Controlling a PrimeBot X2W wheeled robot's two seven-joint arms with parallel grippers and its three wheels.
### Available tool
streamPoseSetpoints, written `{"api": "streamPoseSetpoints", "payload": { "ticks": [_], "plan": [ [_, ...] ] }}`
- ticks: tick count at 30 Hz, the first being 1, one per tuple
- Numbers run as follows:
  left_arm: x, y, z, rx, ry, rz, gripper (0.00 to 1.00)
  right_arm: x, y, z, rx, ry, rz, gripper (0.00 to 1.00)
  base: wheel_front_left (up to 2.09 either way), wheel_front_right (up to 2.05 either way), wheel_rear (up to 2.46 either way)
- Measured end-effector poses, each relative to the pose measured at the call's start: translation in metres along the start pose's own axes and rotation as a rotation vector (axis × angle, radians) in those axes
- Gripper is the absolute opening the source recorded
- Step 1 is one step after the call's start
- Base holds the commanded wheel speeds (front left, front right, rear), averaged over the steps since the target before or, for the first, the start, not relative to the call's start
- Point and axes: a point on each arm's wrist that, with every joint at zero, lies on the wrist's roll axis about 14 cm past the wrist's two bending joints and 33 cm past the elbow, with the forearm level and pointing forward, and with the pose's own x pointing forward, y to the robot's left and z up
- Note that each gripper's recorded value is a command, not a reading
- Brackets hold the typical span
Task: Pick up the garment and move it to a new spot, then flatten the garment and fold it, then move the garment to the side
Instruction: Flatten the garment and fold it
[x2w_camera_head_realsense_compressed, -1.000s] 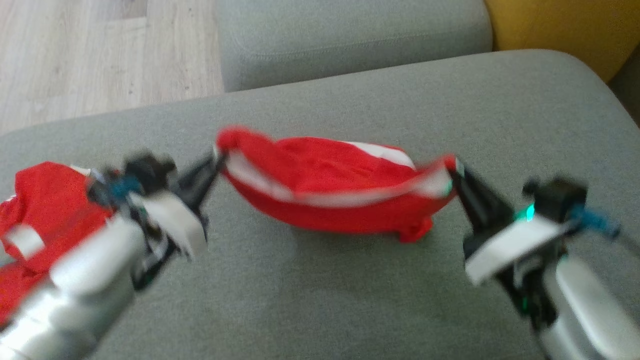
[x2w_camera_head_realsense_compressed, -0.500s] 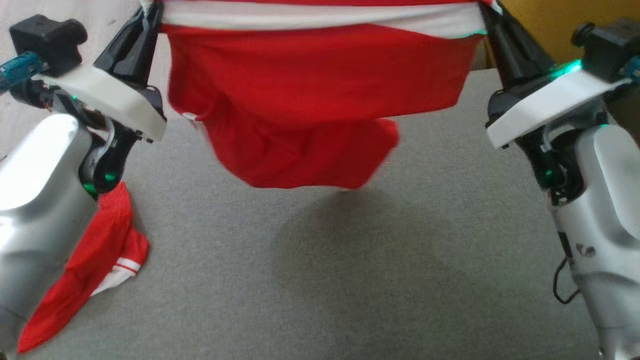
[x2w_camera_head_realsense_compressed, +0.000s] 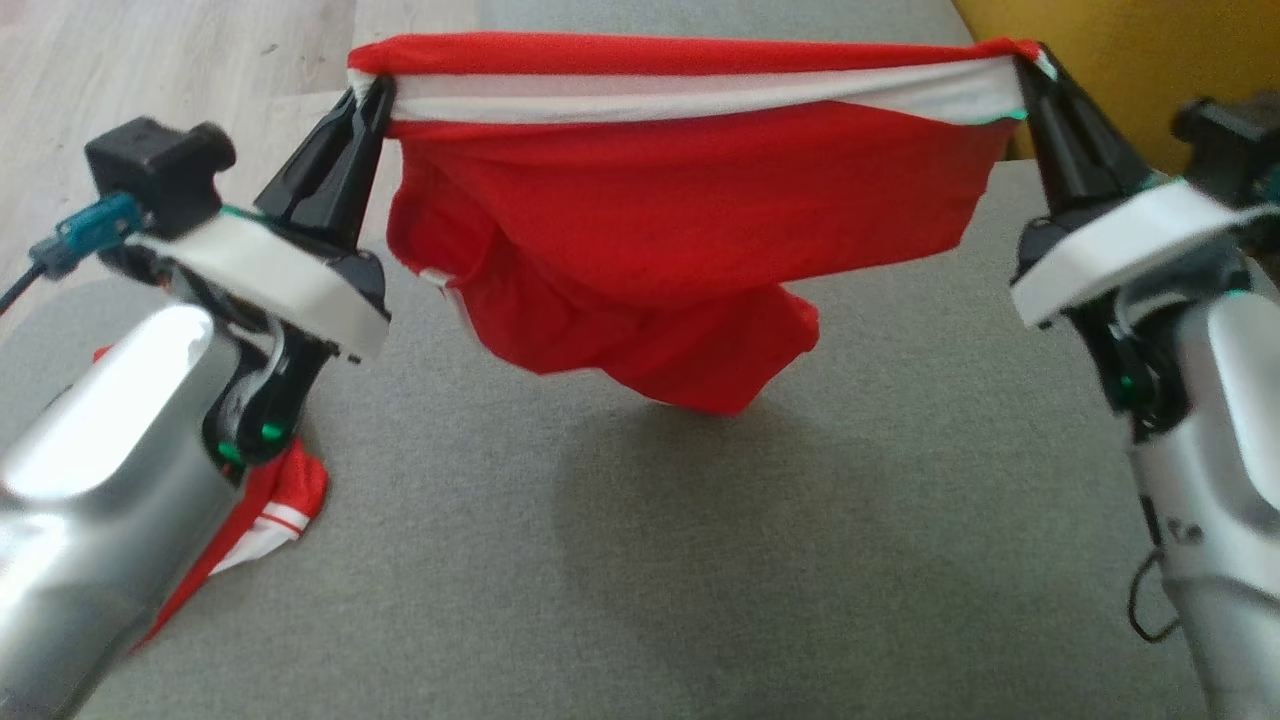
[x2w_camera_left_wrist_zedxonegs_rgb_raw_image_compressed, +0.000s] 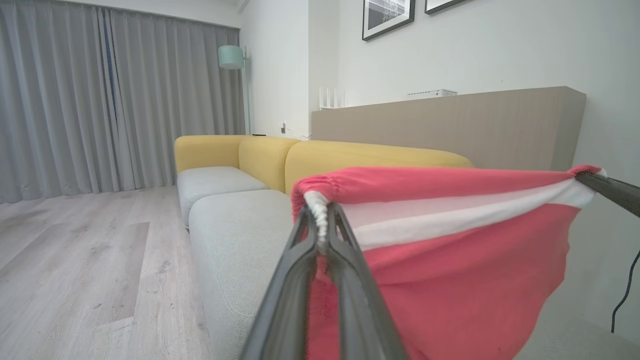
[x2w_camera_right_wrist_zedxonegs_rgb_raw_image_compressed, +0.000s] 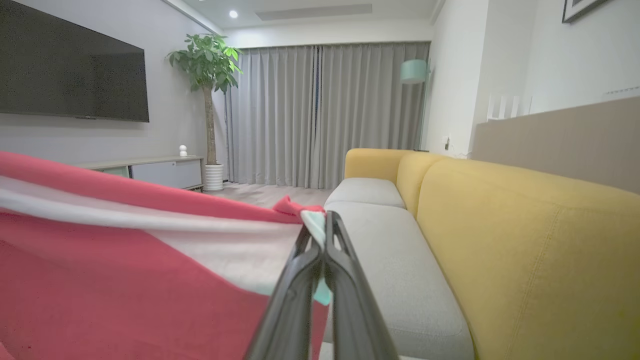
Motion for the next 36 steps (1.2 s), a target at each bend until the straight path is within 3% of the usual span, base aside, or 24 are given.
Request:
{"api": "streamPoseSetpoints", "payload": {
  "ticks": [8,18,22,28,32,36],
  "plan": [
    [-0.025,-0.015,0.000,-0.040,-0.015,0.013,0.00,-0.025,-0.006,0.015,-0.033,-0.024,-0.033,0.00,0.00,0.00,0.00],
    [-0.023,-0.014,-0.020,-0.097,0.057,0.019,0.00,-0.034,-0.010,-0.015,-0.005,0.108,-0.073,0.00,0.00,0.00,0.00],
    [0.001,0.001,-0.042,-0.125,0.126,0.022,0.00,-0.005,-0.021,-0.035,-0.013,0.158,-0.078,0.00,0.00,0.00,0.00],
    [0.070,0.046,-0.044,-0.085,0.118,0.040,0.00,0.074,-0.046,-0.033,-0.018,0.081,-0.100,0.00,0.00,0.00,0.00],
    [0.115,0.081,-0.035,-0.080,0.033,0.075,0.00,0.122,-0.059,-0.022,-0.051,-0.031,-0.110,0.00,0.00,0.00,0.00],
    [0.153,0.088,-0.027,-0.097,-0.074,0.048,0.00,0.147,-0.082,-0.024,-0.088,-0.099,-0.154,0.00,0.00,0.00,0.00]
  ]
}}
